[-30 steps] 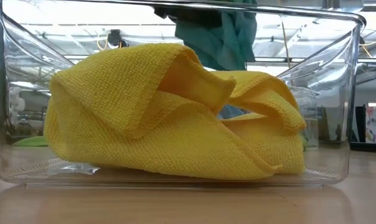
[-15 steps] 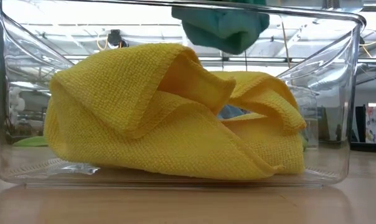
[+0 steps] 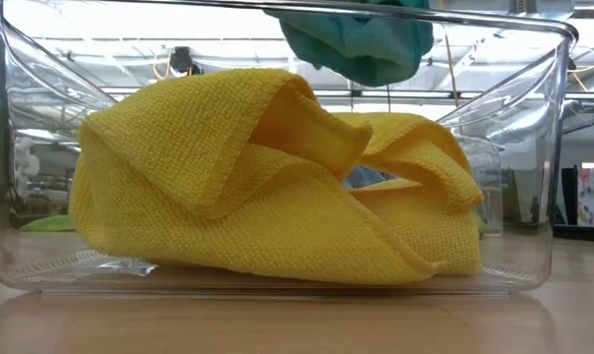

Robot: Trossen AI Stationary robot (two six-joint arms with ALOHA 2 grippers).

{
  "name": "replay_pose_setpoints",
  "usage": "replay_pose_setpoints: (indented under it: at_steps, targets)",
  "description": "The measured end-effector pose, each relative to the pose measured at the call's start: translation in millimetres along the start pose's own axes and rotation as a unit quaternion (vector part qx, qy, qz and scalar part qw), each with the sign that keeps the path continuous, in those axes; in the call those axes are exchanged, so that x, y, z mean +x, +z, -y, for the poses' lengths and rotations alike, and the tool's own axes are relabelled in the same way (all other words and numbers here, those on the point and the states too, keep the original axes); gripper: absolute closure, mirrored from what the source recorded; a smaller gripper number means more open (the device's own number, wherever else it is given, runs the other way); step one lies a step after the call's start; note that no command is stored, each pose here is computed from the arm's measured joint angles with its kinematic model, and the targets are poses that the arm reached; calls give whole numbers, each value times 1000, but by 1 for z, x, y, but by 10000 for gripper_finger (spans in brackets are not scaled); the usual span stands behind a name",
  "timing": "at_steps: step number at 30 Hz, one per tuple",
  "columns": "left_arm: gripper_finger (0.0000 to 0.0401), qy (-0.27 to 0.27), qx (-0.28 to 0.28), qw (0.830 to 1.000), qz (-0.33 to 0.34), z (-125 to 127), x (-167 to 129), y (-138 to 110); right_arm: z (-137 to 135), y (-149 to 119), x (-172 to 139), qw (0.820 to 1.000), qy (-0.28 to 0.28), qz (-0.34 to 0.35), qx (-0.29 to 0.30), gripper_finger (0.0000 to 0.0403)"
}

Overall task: Sort microfiber towel by color & place in baskets
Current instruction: Put the blue towel into the top transparent bin

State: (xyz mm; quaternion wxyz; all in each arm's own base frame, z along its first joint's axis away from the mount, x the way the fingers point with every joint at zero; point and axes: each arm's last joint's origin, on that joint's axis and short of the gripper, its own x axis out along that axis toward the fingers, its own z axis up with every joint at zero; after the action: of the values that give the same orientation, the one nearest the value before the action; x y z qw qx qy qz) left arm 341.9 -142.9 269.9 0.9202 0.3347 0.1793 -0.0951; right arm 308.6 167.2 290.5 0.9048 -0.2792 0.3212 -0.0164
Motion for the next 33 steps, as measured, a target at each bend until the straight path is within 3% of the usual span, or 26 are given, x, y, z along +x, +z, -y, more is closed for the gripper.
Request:
replay_pose_setpoints:
  at_steps: [6,10,13,18,24,28,33]
  targets:
    - [359,14,-4,1000,8,-1,0,2,4,0,3,999,11,2,44,218]
    - [359,30,-11,999,6,-3,0,3,6,-2,4,995,11,-6,103,238]
    - [359,44,-16,999,1,-4,0,3,5,-2,5,988,24,-7,151,224]
    - [359,53,-30,998,4,-6,0,4,4,-2,4,975,28,-12,221,159]
    - [359,58,-57,997,3,-7,0,3,1,-7,2,975,-4,-29,220,100]
    - [359,60,-70,996,8,-7,0,4,0,-6,1,972,-2,-28,232,102]
    - [358,67,-81,994,25,-9,0,7,1,-6,2,969,-5,-27,244,154]
